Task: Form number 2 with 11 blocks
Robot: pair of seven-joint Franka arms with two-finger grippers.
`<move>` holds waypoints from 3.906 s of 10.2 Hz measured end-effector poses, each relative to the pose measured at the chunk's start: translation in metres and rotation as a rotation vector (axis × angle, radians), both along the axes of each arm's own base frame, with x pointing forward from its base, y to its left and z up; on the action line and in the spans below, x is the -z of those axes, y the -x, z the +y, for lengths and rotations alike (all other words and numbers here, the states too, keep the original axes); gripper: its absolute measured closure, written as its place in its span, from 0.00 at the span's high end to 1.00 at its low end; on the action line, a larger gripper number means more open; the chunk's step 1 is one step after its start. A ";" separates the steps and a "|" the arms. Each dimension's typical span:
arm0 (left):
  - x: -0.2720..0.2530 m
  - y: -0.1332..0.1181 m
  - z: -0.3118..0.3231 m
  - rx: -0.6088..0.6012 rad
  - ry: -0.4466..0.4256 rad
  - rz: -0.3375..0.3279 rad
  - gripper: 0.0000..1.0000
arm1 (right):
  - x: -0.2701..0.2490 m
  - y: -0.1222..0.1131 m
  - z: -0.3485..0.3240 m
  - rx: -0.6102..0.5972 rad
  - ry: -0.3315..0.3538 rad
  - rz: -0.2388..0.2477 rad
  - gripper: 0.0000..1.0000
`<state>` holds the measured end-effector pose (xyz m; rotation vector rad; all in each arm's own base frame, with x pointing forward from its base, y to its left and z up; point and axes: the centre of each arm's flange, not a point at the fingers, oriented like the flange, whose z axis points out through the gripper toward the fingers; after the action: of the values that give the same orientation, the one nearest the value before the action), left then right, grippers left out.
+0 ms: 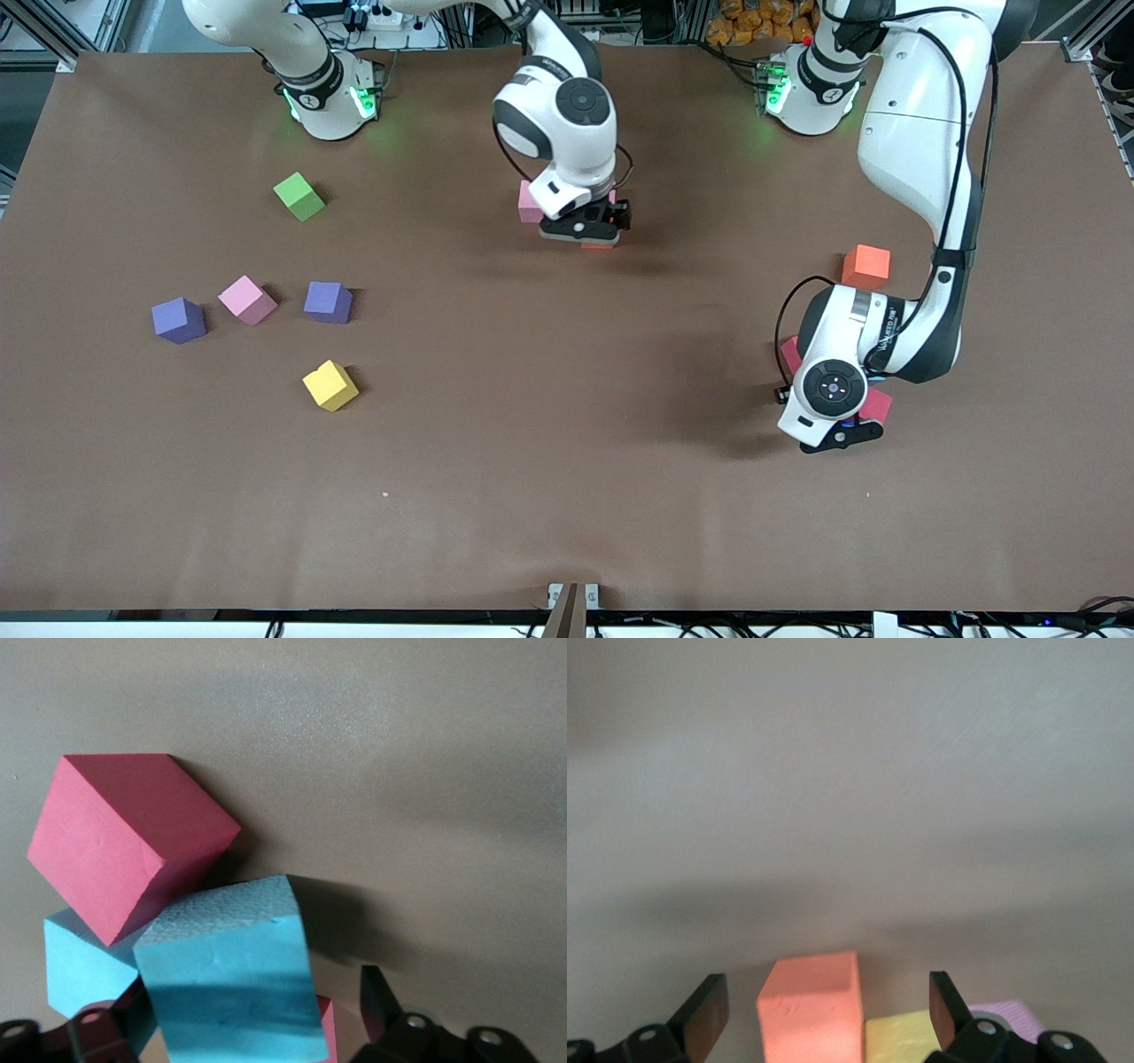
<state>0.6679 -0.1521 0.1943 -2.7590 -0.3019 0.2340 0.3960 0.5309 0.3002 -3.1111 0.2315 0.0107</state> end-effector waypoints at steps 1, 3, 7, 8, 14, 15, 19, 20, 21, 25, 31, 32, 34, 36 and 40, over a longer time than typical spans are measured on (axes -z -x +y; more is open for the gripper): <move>0.000 0.000 0.001 -0.002 -0.003 0.003 0.75 | -0.008 -0.021 -0.020 -0.015 0.010 0.009 1.00; 0.000 0.001 0.004 -0.007 -0.013 0.016 0.59 | -0.013 -0.060 -0.065 -0.075 0.032 0.033 1.00; -0.014 0.000 -0.010 -0.010 0.010 0.012 0.55 | 0.006 -0.127 -0.167 -0.229 0.059 0.096 1.00; -0.029 -0.002 -0.025 -0.014 0.044 -0.007 0.55 | 0.007 -0.144 -0.197 -0.265 0.057 0.110 1.00; -0.117 0.014 -0.119 -0.026 0.314 -0.055 0.55 | 0.017 -0.180 -0.325 -0.494 0.057 0.151 1.00; -0.117 0.024 -0.137 -0.014 0.350 -0.032 0.55 | 0.017 -0.184 -0.335 -0.550 0.067 0.136 1.00; -0.082 0.089 -0.222 0.100 0.442 0.068 0.55 | 0.016 -0.209 -0.387 -0.833 0.064 0.022 1.00; -0.069 0.107 -0.237 0.123 0.463 0.089 0.55 | 0.018 -0.216 -0.402 -0.909 0.070 -0.014 1.00; -0.060 0.122 -0.248 0.143 0.477 0.106 0.55 | 0.021 -0.221 -0.412 -0.975 0.078 -0.041 1.00; -0.041 0.170 -0.276 0.121 0.481 0.101 0.55 | 0.038 -0.238 -0.437 -1.125 0.102 -0.088 1.00; -0.026 0.222 -0.304 0.185 0.405 0.013 0.55 | 0.082 -0.234 -0.446 -1.038 0.032 -0.066 1.00; -0.017 0.230 -0.304 0.196 0.413 0.003 0.55 | 0.083 -0.233 -0.447 -1.030 0.029 -0.065 1.00; -0.011 0.236 -0.302 0.197 0.415 0.002 0.55 | 0.087 -0.230 -0.454 -1.008 0.020 -0.056 1.00; -0.012 0.240 -0.306 0.179 0.414 0.002 0.55 | 0.094 -0.225 -0.458 -0.936 0.009 -0.036 1.00; -0.013 0.256 -0.317 0.178 0.419 0.014 0.55 | 0.099 -0.222 -0.455 -0.865 0.002 -0.021 1.00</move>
<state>0.4122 -0.4691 0.2075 -3.1709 0.0018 0.2988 0.6182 0.0756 0.2012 -2.9265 -1.0951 -0.0081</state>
